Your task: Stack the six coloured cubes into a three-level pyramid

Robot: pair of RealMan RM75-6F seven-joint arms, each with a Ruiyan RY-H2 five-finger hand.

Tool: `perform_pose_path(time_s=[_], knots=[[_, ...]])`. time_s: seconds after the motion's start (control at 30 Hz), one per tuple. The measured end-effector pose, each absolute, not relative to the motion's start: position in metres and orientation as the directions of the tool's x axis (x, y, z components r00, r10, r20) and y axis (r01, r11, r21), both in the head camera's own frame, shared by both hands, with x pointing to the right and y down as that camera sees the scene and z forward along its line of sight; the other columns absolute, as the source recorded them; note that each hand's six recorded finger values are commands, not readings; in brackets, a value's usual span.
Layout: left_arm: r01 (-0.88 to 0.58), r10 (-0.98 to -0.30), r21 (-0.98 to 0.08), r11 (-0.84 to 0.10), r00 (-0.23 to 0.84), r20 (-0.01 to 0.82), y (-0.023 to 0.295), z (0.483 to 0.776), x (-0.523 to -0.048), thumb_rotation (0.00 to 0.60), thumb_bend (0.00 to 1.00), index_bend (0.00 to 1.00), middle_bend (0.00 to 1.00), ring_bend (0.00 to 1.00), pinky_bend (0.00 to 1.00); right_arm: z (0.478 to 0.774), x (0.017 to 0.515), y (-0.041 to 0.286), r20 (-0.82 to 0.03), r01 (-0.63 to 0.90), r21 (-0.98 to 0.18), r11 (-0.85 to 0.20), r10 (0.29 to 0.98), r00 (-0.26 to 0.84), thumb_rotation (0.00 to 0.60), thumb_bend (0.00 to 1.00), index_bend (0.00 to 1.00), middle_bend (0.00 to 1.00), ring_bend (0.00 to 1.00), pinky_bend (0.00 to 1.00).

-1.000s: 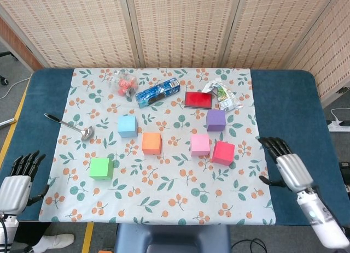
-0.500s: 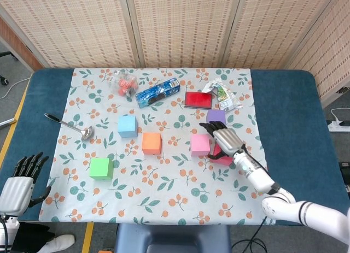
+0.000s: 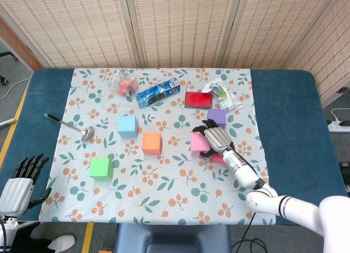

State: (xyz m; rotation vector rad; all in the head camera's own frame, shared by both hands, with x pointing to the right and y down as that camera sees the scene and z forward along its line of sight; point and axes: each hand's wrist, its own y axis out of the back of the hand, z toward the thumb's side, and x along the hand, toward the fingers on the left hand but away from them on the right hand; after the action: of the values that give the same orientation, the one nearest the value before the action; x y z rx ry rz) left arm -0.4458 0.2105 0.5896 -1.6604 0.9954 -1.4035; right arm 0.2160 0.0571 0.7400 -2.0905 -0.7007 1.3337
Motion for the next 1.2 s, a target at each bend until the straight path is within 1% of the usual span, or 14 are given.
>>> perform_pose_path(time_s=[0.1,0.2,0.37,0.47,0.83,1.2], knots=[[-0.105,-0.9,-0.895,-0.433,0.108,0.423,0.211,0.59,-0.446,0.6,0.34,0.09,0.01,0.0,0.0,0.74,0.214,0.056,-0.622,0.133,-0.7,-0.702,0.69,0.369,0.6,0.14,0.42,0.35,0.1,0.01],[-0.106,-0.902,-0.897,-0.429,0.107,0.419,0.211,0.589,-0.447,0.6,0.34,0.09,0.01,0.0,0.0,0.736,0.208,0.056,-0.607,0.14,-0.706,-0.694,0.695,0.384,0.6,0.14,0.43,0.37,0.12,0.01],[-0.11,-0.904,-0.899,-0.424,0.105,0.413,0.21,0.588,-0.448,0.6,0.34,0.09,0.01,0.0,0.0,0.724,0.189,0.058,-0.576,0.157,-0.708,-0.688,0.692,0.434,0.6,0.15,0.43,0.37,0.12,0.01],[-0.114,-0.904,-0.898,-0.425,0.109,0.413,0.211,0.587,-0.448,0.6,0.34,0.09,0.01,0.0,0.0,0.722,0.176,0.057,-0.572,0.151,-0.709,-0.689,0.687,0.449,0.6,0.15,0.42,0.37,0.12,0.01],[-0.12,-0.901,-0.894,-0.431,0.1,0.421,0.215,0.588,-0.455,0.6,0.34,0.08,0.0,0.0,0.0,0.742,0.126,0.056,-0.591,0.165,-0.689,-0.706,0.679,0.436,0.6,0.15,0.39,0.37,0.12,0.01],[-0.124,-0.903,-0.895,-0.429,0.094,0.419,0.217,0.588,-0.46,0.6,0.34,0.09,0.0,0.0,0.0,0.745,0.101,0.047,-0.569,0.178,-0.708,-0.683,0.701,0.429,0.6,0.15,0.36,0.37,0.12,0.01]])
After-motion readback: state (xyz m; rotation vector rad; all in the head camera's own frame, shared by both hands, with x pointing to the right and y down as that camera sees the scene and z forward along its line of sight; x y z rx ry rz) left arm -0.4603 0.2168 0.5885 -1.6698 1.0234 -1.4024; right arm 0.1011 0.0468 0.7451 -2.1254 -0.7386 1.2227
